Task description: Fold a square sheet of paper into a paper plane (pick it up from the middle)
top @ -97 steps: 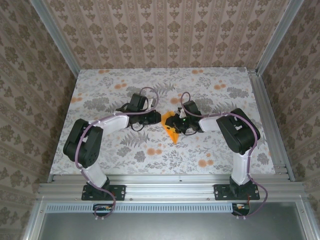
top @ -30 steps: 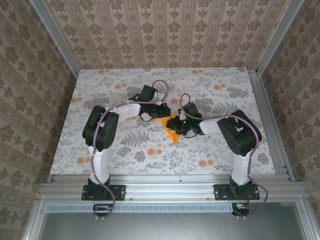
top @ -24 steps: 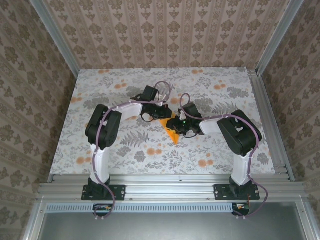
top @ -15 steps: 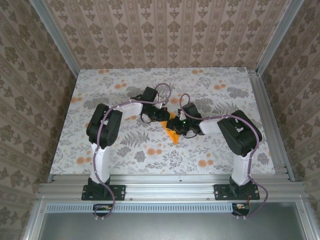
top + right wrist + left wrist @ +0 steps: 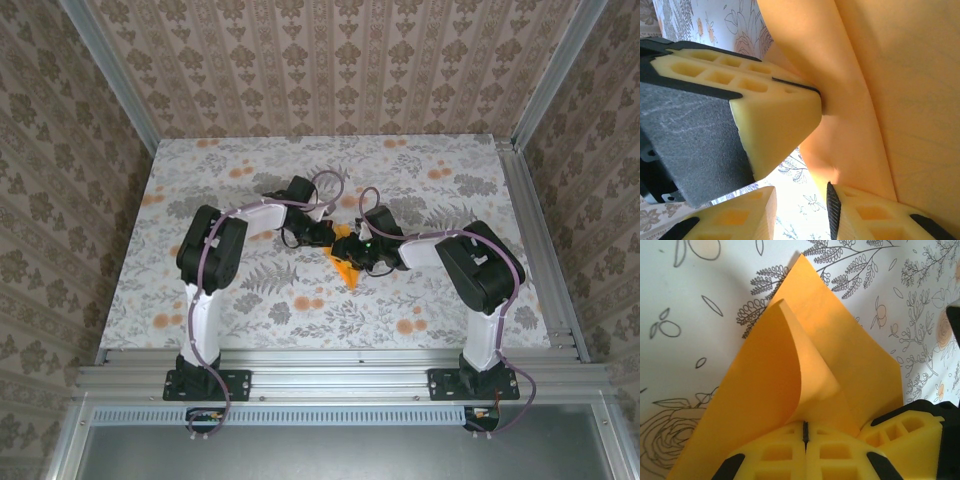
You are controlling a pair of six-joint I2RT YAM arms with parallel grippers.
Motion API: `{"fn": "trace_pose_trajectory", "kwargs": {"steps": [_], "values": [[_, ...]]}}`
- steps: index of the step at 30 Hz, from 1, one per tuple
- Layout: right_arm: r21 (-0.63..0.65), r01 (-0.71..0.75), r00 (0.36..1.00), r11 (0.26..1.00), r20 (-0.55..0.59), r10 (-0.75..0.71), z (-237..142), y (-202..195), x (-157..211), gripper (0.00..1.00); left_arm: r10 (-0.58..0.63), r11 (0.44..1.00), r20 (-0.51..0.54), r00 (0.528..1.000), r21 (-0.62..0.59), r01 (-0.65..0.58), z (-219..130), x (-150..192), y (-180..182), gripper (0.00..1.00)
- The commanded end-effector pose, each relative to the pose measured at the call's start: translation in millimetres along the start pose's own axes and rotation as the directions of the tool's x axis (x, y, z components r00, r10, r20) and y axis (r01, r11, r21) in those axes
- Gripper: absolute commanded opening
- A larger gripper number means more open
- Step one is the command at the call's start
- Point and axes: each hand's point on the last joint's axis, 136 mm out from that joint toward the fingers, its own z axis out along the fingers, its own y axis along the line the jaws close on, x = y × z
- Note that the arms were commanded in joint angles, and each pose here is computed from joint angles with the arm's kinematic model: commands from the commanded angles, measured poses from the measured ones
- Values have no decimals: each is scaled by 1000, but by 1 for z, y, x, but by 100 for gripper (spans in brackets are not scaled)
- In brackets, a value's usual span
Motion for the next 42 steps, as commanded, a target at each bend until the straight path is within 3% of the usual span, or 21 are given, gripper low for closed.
{"fn": "trace_pose_trajectory", "kwargs": {"steps": [1,6,17,30,42], "values": [[125,-74,996,989,-43,80,2,-41,23,35,13,999,-26,1000,-33,-14,4,3,11,4],[134,-81,995,988,-46,88,3,-44,24,28,11,999,-30,999,-50,-13,3,5,16,3],[160,-88,993,983,-64,99,7,-53,28,0,11,1000,24,1000,22,-11,-11,-5,-6,4],[164,-72,993,984,-77,86,7,-54,29,0,13,998,47,999,69,-16,-28,6,-30,9],[137,-59,994,989,-80,71,7,-44,27,0,-11,998,-5,1000,69,11,-9,27,-22,7]]}}
